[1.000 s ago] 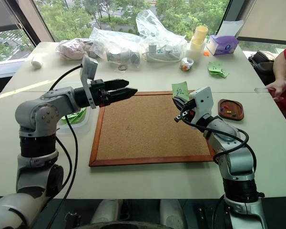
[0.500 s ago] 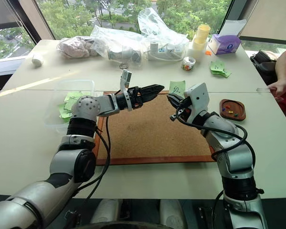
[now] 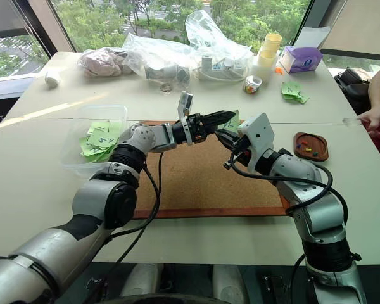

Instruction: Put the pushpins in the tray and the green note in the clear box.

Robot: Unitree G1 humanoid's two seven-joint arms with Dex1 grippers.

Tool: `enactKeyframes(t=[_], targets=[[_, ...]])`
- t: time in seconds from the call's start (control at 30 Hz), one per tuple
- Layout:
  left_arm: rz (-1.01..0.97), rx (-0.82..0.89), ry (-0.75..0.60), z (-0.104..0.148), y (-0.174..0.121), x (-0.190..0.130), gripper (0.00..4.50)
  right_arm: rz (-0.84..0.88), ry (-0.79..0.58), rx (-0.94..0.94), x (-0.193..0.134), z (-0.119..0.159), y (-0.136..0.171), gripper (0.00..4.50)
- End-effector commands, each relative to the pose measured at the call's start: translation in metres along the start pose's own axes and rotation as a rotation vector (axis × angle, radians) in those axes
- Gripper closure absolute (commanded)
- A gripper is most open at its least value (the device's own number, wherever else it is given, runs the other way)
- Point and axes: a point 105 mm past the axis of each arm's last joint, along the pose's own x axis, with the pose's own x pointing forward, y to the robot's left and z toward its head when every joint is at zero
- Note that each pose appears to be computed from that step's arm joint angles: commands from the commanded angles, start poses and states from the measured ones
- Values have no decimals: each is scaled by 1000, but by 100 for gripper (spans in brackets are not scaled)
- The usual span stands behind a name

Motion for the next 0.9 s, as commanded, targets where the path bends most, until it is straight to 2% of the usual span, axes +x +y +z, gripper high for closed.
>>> enactKeyframes(t=[0.03,0.13,0.33,0.8,0.9], targets=[[-58,44,-9,11,-17,7,302,9,-35,-45,-3,12,4,450],[-58,47,-4,10,-16,7,445,8,-34,-45,-4,11,4,450],[45,188,11,9,3,3,445,-9,-40,-65,-4,13,1,450],[96,209,10,9,14,-4,445,-70,-91,-21,-4,20,-4,450],[114,527,51,21,3,-5,445,-270,-131,100,-19,20,-42,450]])
